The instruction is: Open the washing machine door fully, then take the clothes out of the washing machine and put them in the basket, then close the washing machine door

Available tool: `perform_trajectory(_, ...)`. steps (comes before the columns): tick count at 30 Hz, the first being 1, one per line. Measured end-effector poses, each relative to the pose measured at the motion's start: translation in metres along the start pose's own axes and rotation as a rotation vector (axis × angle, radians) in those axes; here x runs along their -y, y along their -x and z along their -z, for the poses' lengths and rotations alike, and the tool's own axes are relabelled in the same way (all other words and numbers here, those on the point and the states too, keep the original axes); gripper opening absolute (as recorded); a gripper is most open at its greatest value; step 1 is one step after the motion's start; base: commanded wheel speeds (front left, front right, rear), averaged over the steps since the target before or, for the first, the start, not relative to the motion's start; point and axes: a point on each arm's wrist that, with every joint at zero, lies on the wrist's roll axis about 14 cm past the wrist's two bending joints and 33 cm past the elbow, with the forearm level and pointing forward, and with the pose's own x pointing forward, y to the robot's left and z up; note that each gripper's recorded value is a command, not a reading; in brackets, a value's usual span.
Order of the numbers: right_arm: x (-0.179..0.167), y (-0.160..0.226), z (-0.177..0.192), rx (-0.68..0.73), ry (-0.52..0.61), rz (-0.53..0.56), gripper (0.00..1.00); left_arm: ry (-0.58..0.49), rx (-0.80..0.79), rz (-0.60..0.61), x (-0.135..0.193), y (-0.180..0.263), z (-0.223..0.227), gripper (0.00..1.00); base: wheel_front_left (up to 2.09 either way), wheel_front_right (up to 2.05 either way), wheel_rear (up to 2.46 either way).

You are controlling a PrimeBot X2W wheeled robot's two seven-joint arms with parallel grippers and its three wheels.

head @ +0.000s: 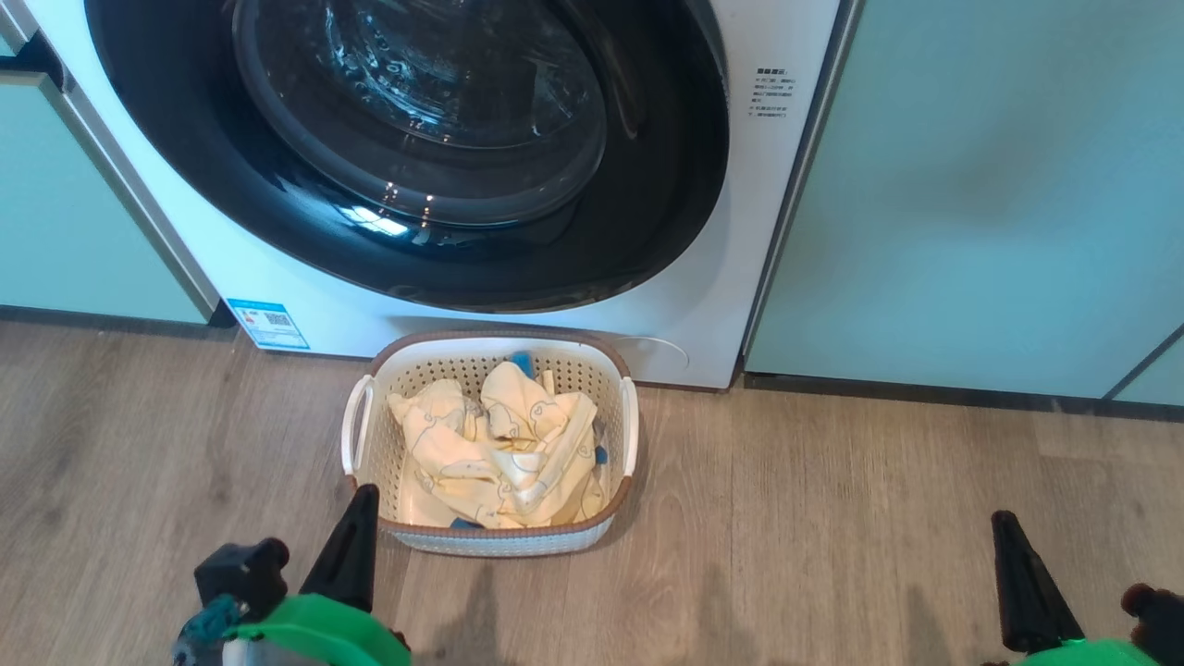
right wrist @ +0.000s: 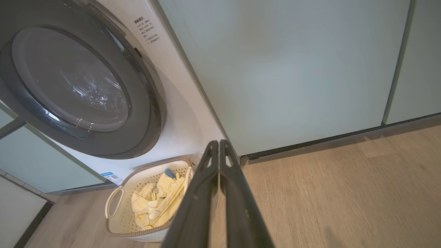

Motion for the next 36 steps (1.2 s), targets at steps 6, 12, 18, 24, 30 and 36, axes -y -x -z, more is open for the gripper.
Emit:
perform_trajectory(6,0.002,-0.001,-0.002,0.003,-0.066,0.012,0.0,0.07,-0.005,-0.014,-0.002,0.0,0.0,0.0,0.0,0.0,0.0)
perform_trajectory(12,0.004,-0.001,-0.001,-0.003,-0.118,0.025,0.0,0.128,-0.002,-0.024,-0.003,-0.001,-0.001,0.0,0.0,0.0,0.0)
perform_trajectory(18,0.007,-0.001,-0.002,-0.003,-0.183,0.038,0.0,0.199,0.0,-0.03,-0.004,-0.004,-0.004,0.0,0.0,0.0,0.0)
perform_trajectory(24,0.009,-0.003,-0.005,0.006,-0.249,0.049,0.0,0.271,-0.011,-0.044,-0.006,-0.003,-0.002,0.0,0.0,0.0,0.0)
perform_trajectory(30,0.01,-0.007,-0.01,0.016,-0.312,0.051,0.0,0.341,-0.013,-0.054,-0.008,-0.003,-0.002,0.0,0.0,0.0,0.0)
perform_trajectory(36,0.012,-0.006,-0.01,0.012,-0.376,0.061,0.0,0.412,-0.006,-0.054,-0.007,-0.006,-0.006,0.0,0.0,0.0,0.0)
